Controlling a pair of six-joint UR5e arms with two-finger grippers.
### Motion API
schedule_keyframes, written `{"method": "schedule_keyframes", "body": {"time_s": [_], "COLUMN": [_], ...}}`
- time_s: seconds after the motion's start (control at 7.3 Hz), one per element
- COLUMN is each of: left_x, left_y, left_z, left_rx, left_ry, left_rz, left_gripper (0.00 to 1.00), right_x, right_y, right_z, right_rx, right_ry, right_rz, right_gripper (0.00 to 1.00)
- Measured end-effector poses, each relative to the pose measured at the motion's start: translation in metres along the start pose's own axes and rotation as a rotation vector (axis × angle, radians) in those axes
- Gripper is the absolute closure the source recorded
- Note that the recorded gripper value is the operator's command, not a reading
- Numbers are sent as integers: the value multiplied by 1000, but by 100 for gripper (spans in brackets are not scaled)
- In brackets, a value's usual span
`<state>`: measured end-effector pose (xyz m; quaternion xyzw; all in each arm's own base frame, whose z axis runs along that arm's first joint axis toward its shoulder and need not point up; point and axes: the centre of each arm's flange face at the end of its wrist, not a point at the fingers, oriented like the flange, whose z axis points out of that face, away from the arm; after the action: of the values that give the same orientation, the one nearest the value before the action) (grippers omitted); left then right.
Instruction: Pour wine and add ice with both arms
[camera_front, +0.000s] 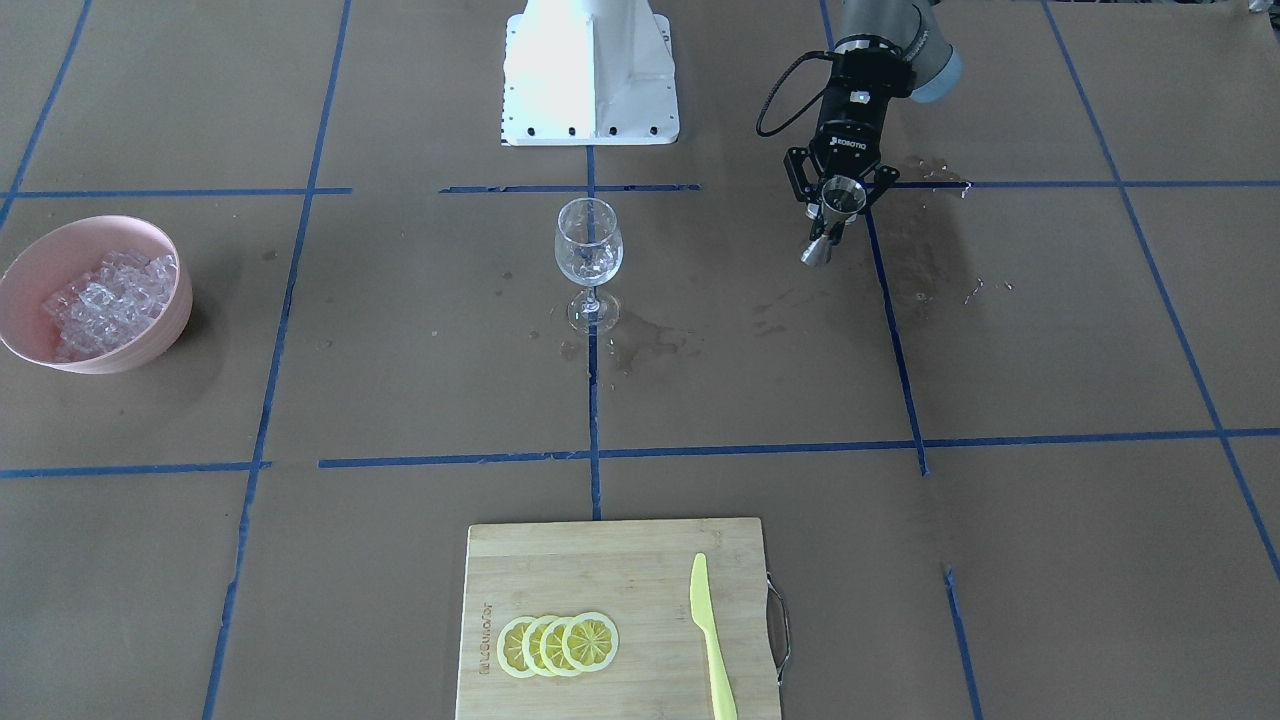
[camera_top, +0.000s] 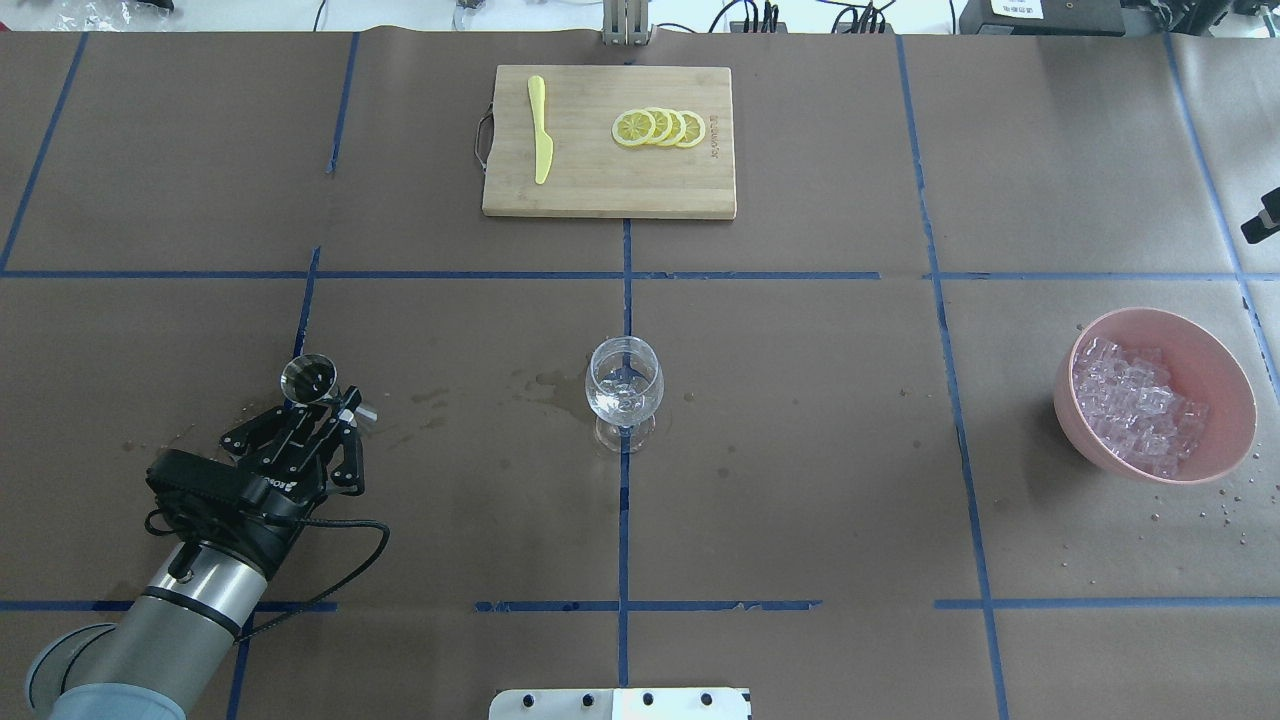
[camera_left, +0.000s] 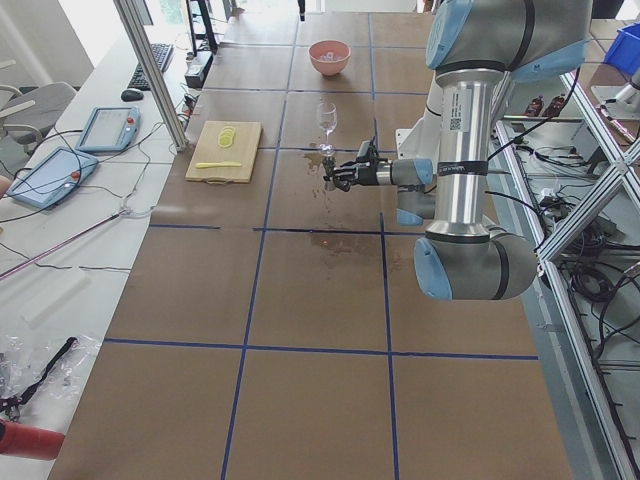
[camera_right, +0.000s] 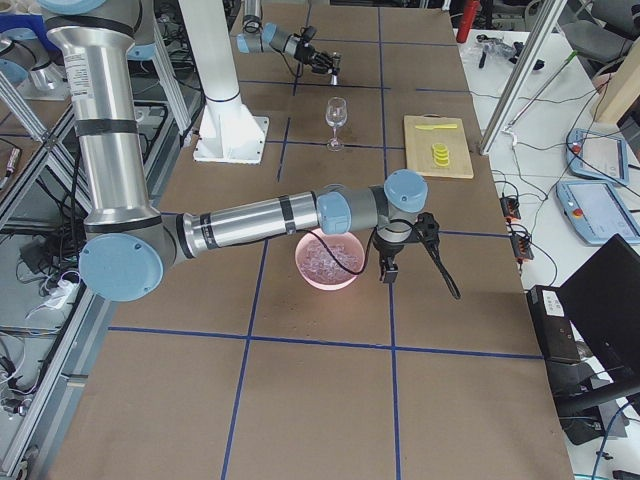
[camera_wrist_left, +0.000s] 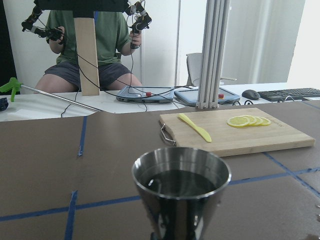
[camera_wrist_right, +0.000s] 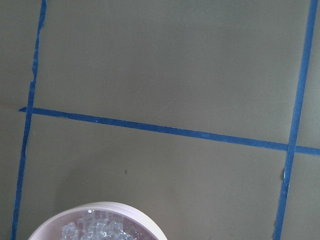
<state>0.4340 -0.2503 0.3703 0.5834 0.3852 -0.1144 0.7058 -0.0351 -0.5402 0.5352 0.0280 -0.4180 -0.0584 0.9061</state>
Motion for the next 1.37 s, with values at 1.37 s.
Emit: {"method": "schedule_keyframes", "body": {"time_s": [1.37], "left_x": [130], "left_y": [-79], "left_z": [62], "left_rx": [-12], "left_ry": [-47], "left_rz": [500], "left_gripper": [100], "right_x": [-1], "right_y": [-2], "right_z": [-1], "right_rx": [2], "right_ry": [0], "right_rz": [-2], "right_gripper": [0]}}
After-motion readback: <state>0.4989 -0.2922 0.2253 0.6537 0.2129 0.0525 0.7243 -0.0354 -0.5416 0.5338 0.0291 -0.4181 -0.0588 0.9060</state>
